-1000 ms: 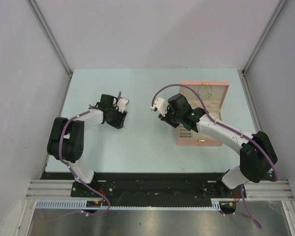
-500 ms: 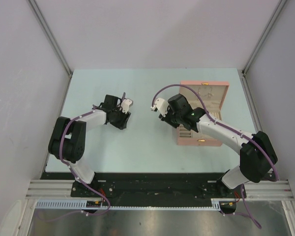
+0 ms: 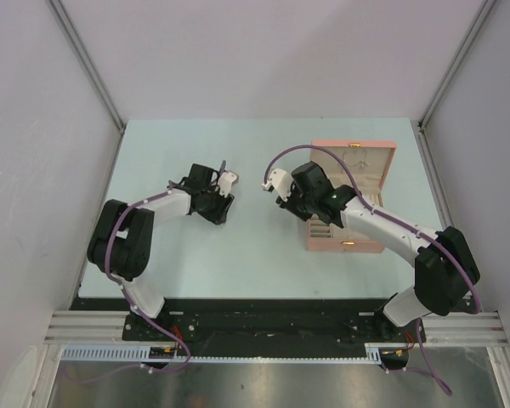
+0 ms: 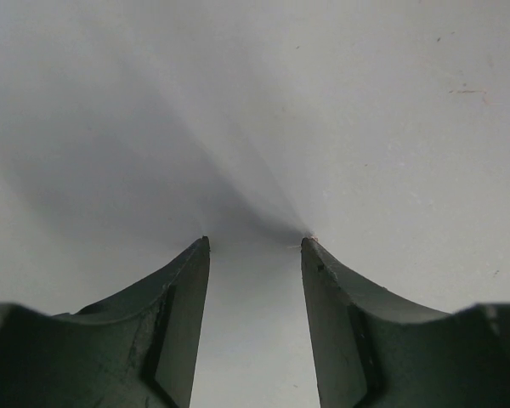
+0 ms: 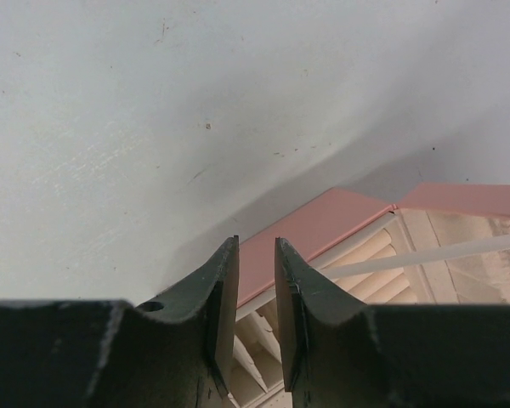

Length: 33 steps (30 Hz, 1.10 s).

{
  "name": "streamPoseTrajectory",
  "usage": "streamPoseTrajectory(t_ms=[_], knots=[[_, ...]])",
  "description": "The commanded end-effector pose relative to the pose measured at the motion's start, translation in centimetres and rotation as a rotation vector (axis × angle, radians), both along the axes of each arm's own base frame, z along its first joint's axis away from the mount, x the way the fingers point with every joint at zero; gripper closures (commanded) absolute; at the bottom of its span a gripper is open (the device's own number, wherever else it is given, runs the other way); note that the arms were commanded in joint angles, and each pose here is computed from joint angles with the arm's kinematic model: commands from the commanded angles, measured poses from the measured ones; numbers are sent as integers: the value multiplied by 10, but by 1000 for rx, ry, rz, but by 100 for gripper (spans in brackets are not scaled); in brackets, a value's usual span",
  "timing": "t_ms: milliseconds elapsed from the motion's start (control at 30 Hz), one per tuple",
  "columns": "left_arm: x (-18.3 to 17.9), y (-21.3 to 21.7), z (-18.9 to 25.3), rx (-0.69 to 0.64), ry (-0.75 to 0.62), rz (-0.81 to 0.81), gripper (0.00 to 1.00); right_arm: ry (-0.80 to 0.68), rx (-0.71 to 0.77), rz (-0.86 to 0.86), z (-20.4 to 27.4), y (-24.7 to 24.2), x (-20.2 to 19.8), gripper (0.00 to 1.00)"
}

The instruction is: Organize the mixed jewelry

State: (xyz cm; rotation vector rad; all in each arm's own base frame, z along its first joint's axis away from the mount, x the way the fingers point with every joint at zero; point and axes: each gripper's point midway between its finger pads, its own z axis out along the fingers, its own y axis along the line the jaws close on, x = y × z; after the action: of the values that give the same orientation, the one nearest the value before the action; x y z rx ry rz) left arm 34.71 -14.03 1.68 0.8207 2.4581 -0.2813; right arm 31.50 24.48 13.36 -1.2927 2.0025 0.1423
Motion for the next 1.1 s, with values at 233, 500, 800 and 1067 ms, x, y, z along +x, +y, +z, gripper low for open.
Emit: streamPoseTrajectory(t_ms=[233,500,800,1067], knots=[[2,-36,-3,-35,39,-40,48,-26,30,-18,15,2,11,72],[3,-40,-2,-23,39,-51,48,-23,25,-28,14,-1,12,72],[-5,-38,19,-35,-1,-85,48,-14,21,-31,12,-4,12,72],[-24,-36,37,-52,-17,-160,48,-3,17,-36,10,-6,12,73]])
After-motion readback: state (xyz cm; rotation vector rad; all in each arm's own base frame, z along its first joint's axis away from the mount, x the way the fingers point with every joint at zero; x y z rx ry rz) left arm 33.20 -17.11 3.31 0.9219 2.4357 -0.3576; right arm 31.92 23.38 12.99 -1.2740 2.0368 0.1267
